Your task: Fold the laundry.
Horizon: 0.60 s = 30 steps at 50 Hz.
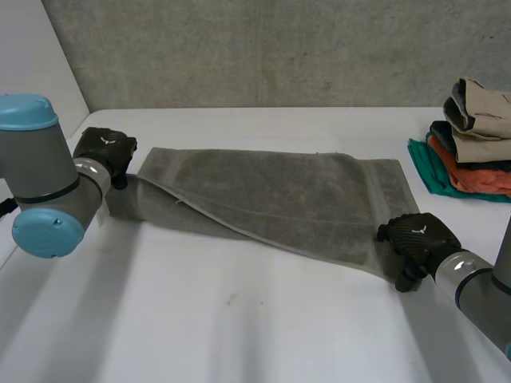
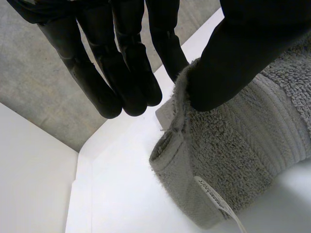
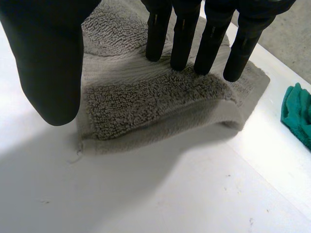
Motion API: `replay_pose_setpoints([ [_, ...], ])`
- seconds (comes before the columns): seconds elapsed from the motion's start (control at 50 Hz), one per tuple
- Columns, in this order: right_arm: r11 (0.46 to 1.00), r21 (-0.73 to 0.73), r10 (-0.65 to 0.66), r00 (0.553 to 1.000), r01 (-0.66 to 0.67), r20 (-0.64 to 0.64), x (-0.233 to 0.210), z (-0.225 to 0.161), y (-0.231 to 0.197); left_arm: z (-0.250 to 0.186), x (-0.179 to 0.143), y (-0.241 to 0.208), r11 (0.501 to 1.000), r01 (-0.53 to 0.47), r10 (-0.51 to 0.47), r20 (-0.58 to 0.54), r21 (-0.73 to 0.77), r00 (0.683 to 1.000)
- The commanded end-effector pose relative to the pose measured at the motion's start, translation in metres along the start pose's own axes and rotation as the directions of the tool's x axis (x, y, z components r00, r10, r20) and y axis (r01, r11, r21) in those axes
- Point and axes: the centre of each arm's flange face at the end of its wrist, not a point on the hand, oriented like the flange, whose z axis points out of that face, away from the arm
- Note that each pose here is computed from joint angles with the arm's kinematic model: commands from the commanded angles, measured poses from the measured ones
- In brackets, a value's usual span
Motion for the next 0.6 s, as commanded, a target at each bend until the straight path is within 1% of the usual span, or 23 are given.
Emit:
replay_pose_setpoints([
  [0.02,0.999,-0.008,-0.036,0.999,0.036,0.007,0.001,0.009,0.005,0.001,-0.003,0.001,1.0,0.001,-0.001,0.005,-0.003,1.0],
  [0.1,0.999,0.01,-0.046,0.999,0.046,0.003,0.003,0.013,0.005,0.0,-0.002,0.001,1.0,0.002,-0.002,0.002,-0.005,1.0],
  [0.3,0.99,0.108,-0.079,0.995,0.085,-0.057,0.01,0.028,-0.002,-0.002,0.0,0.004,1.0,0.001,-0.001,-0.004,-0.016,1.0],
  [0.48,0.987,0.114,-0.105,0.992,0.113,-0.072,0.018,0.041,-0.003,-0.001,-0.001,0.013,0.999,0.003,-0.003,-0.009,-0.04,1.0],
  [0.56,0.981,0.153,-0.102,0.99,0.116,-0.097,0.026,0.047,-0.016,0.004,0.001,0.019,0.999,-0.001,0.0,-0.01,-0.048,1.0],
  [0.6,0.974,0.198,-0.09,0.988,0.114,-0.124,0.036,0.051,-0.032,0.009,0.0,0.019,0.999,-0.001,0.001,-0.009,-0.042,1.0],
])
